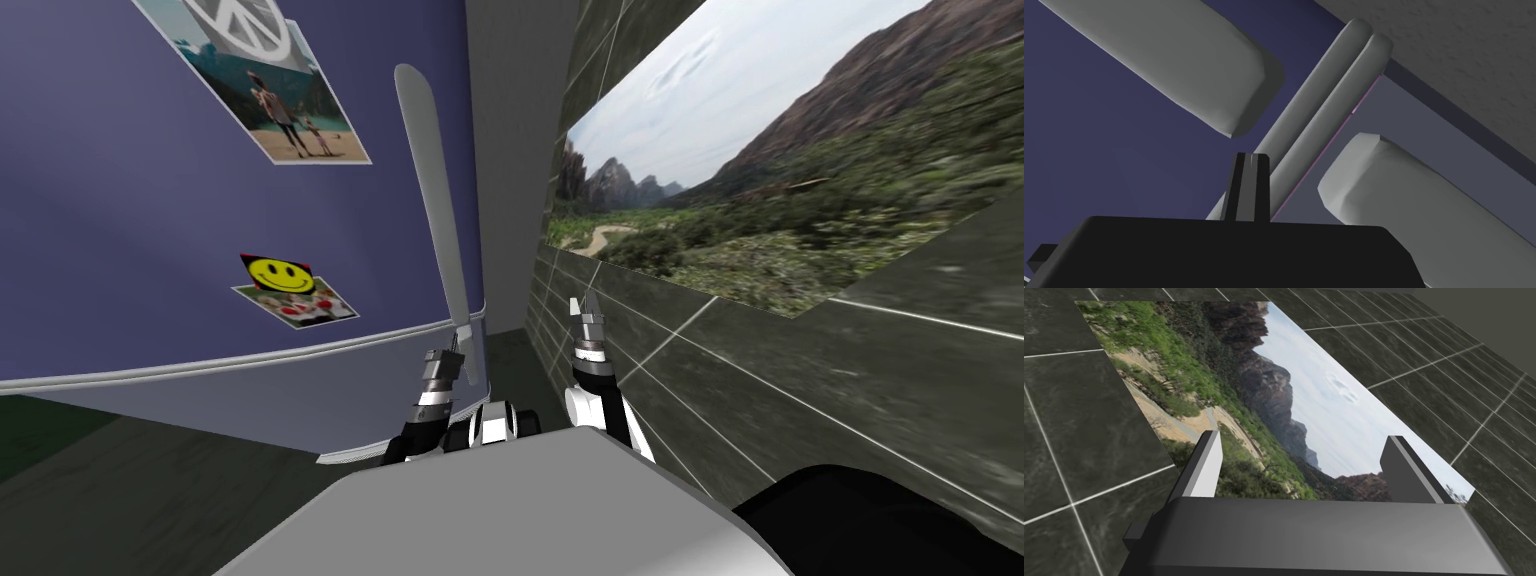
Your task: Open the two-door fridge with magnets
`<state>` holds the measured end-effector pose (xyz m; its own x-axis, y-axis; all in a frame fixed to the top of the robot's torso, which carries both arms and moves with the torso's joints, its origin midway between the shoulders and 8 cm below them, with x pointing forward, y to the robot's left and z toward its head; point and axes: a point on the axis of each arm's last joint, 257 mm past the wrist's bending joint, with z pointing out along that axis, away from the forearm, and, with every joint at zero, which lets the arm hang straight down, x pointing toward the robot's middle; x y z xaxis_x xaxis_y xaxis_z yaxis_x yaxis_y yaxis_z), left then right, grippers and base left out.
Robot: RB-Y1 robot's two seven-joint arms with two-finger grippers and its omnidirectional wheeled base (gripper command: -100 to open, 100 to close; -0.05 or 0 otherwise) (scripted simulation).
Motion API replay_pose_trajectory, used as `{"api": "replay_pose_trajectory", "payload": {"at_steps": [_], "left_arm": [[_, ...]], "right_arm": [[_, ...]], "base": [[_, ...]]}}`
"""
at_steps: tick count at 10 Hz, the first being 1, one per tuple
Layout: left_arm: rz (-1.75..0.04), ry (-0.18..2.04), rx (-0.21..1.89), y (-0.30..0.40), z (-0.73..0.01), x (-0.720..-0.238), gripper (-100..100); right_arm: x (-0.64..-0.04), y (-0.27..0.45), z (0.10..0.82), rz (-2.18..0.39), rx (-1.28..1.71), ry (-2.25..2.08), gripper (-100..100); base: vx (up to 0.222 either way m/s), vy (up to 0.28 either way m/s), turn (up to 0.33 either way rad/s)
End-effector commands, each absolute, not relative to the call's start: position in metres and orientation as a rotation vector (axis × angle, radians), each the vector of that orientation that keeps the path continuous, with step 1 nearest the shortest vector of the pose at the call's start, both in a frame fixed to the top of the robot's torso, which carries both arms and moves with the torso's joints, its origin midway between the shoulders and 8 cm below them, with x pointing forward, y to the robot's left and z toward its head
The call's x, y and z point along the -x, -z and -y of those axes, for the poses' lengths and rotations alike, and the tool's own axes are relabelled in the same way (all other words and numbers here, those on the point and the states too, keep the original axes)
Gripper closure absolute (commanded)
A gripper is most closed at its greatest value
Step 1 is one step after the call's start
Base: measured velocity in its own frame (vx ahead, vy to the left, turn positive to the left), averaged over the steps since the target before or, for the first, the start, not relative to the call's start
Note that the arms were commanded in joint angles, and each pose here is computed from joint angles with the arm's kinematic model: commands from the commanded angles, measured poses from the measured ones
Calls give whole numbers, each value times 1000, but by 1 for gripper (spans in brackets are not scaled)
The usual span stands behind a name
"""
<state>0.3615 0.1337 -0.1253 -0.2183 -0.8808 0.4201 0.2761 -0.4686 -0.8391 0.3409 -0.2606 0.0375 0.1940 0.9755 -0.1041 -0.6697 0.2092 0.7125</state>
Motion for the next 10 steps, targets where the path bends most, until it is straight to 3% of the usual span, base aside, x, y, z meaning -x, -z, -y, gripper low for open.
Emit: {"api": "replay_pose_trajectory", "payload": {"at_steps": [1, 10], "left_arm": [[-893, 1764, 1184, 148, -139, -375, -100], [-995, 1643, 1192, 192, -189, -436, -100]], "right_arm": [[-341, -37, 261, -626, -595, -1254, 0], [-341, -38, 261, -625, -595, -1254, 0]], "base": [[-52, -11, 29], [-71, -7, 14]]}}
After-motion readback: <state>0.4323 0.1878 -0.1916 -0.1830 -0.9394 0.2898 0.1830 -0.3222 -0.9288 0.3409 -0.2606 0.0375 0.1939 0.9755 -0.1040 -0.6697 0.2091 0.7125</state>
